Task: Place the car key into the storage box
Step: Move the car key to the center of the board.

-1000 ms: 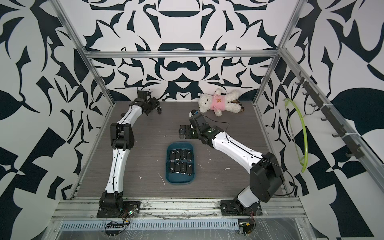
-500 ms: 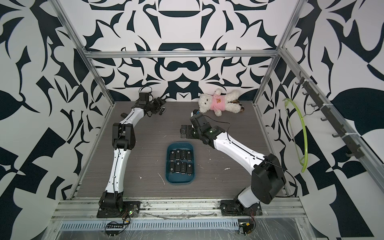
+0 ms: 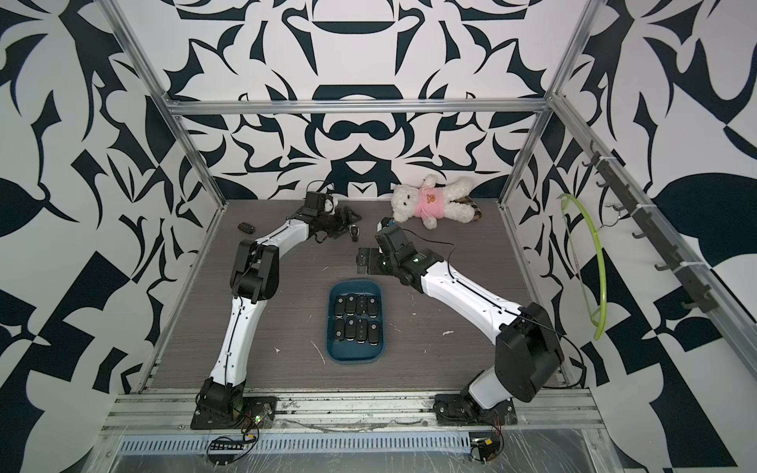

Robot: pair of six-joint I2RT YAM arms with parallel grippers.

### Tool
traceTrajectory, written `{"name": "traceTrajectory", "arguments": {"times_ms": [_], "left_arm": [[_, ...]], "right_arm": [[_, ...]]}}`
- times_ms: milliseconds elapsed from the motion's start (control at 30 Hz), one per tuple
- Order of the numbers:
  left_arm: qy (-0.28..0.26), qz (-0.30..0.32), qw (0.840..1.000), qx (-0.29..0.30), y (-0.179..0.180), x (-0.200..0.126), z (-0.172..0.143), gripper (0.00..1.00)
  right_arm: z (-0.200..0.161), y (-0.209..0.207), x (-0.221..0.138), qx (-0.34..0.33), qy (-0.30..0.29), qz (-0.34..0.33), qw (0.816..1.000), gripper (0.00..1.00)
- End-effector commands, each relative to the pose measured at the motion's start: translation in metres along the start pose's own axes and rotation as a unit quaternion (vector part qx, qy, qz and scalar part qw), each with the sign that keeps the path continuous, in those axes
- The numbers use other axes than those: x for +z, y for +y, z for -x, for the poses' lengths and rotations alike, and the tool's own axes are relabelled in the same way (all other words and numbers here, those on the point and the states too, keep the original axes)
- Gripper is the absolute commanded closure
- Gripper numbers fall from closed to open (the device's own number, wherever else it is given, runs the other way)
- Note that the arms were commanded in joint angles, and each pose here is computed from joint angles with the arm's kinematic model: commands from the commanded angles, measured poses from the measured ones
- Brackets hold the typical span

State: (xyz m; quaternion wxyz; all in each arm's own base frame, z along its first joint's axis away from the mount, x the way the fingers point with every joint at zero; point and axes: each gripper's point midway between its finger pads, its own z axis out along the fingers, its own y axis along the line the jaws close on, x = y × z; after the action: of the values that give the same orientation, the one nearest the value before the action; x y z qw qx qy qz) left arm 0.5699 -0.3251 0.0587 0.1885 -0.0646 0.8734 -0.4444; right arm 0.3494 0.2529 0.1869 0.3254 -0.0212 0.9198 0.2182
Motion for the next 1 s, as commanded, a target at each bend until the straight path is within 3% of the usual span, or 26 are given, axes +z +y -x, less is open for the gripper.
{"name": "traceTrajectory", "arguments": {"times_ms": [0, 200, 433, 633, 967], "left_arm": [[0.08, 0.055, 0.994, -0.048, 0.032, 0.023, -0.071, 0.17], [0.074, 0.053, 0.995, -0.043, 0.001, 0.022, -0.093, 0.17], [0.014, 0.07, 0.997, -0.04, -0.012, -0.028, -0.065, 0.16], [-0.035, 0.081, 0.995, -0.043, -0.014, -0.089, -0.046, 0.01], [-0.094, 0.111, 0.989, -0.041, -0.008, -0.172, -0.041, 0.01]], "right_arm": [[0.011, -0.015, -0.013, 0.016, -0.022, -0.017, 0.999, 0.01], [0.016, -0.047, -0.018, 0.039, -0.022, -0.057, 0.997, 0.04], [0.031, -0.071, -0.009, 0.025, -0.007, -0.077, 0.997, 0.11], [0.048, -0.086, 0.027, -0.009, 0.037, -0.082, 0.996, 0.14], [0.05, -0.07, 0.106, 0.058, 0.098, -0.043, 0.993, 0.24]]}}
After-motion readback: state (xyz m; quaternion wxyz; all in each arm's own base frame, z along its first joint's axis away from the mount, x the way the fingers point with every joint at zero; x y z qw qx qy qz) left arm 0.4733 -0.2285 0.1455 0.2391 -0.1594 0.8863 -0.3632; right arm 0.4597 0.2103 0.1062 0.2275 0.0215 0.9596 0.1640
